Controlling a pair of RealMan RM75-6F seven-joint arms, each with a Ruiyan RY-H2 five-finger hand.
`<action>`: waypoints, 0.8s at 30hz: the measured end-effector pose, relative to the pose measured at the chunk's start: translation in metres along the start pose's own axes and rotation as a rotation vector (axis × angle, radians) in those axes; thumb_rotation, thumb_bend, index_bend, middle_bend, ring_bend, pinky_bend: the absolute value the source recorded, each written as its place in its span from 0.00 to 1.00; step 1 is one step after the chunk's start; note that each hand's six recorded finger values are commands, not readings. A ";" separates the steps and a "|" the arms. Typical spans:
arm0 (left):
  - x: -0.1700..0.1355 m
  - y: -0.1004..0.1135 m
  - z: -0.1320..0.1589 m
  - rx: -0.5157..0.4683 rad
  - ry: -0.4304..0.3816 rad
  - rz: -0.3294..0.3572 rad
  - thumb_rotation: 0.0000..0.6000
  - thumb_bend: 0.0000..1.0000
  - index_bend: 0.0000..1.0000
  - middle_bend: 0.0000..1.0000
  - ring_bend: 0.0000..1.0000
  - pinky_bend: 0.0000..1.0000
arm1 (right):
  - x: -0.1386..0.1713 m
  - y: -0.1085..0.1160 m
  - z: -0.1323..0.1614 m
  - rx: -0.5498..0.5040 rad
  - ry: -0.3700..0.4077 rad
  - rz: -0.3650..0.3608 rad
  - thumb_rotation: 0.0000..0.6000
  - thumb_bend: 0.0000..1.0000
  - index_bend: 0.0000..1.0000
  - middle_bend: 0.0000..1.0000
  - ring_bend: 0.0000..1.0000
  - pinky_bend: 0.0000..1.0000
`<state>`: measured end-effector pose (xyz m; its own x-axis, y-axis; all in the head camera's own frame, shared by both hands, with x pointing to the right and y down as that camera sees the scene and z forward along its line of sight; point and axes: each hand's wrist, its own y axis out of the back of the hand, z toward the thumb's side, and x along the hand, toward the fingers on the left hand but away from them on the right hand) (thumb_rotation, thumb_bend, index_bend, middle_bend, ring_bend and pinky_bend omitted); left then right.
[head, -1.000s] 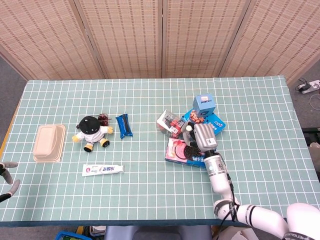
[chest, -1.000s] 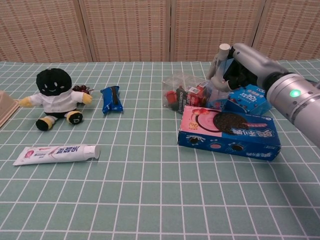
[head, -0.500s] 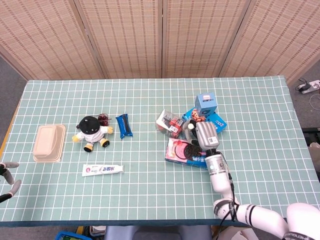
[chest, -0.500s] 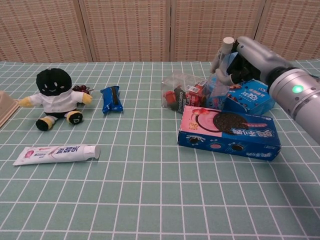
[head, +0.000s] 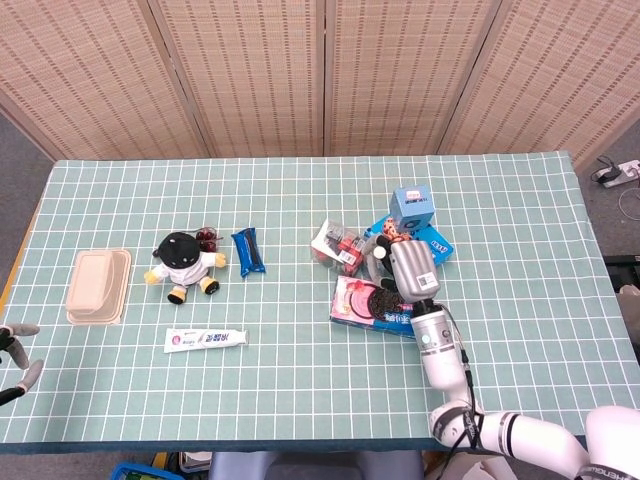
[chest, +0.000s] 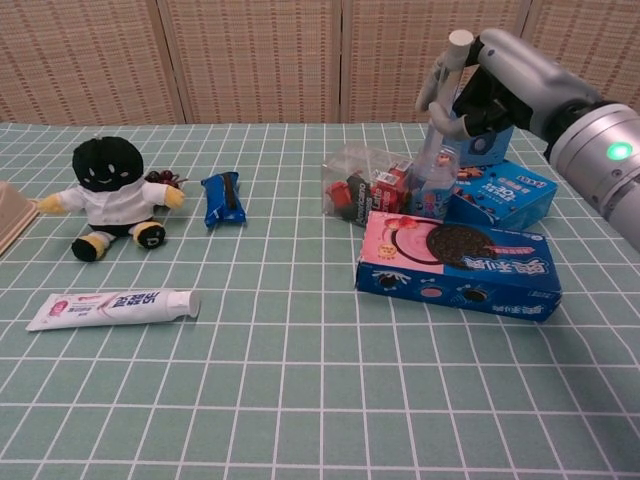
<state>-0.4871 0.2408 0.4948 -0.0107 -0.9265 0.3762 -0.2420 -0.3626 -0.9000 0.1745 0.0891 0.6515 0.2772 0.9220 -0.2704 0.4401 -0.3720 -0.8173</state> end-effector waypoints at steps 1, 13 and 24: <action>0.000 0.000 0.000 0.000 0.000 0.000 1.00 0.33 0.44 0.63 0.47 0.53 | 0.001 0.002 0.002 -0.001 0.007 -0.005 1.00 0.59 0.77 1.00 1.00 1.00; 0.000 -0.001 0.000 0.003 0.002 -0.005 1.00 0.33 0.44 0.63 0.47 0.53 | 0.019 0.031 0.041 -0.037 0.107 -0.036 1.00 0.59 0.77 1.00 1.00 1.00; 0.000 -0.001 0.000 -0.002 0.000 -0.005 1.00 0.33 0.44 0.63 0.47 0.53 | 0.038 0.043 0.059 -0.130 0.149 0.000 1.00 0.59 0.77 1.00 1.00 1.00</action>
<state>-0.4865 0.2412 0.4952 -0.0098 -0.9246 0.3808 -0.2436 -0.3671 -0.8977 0.1535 0.1151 0.5762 0.3964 0.8995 -0.1839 0.5440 -0.3915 -0.7421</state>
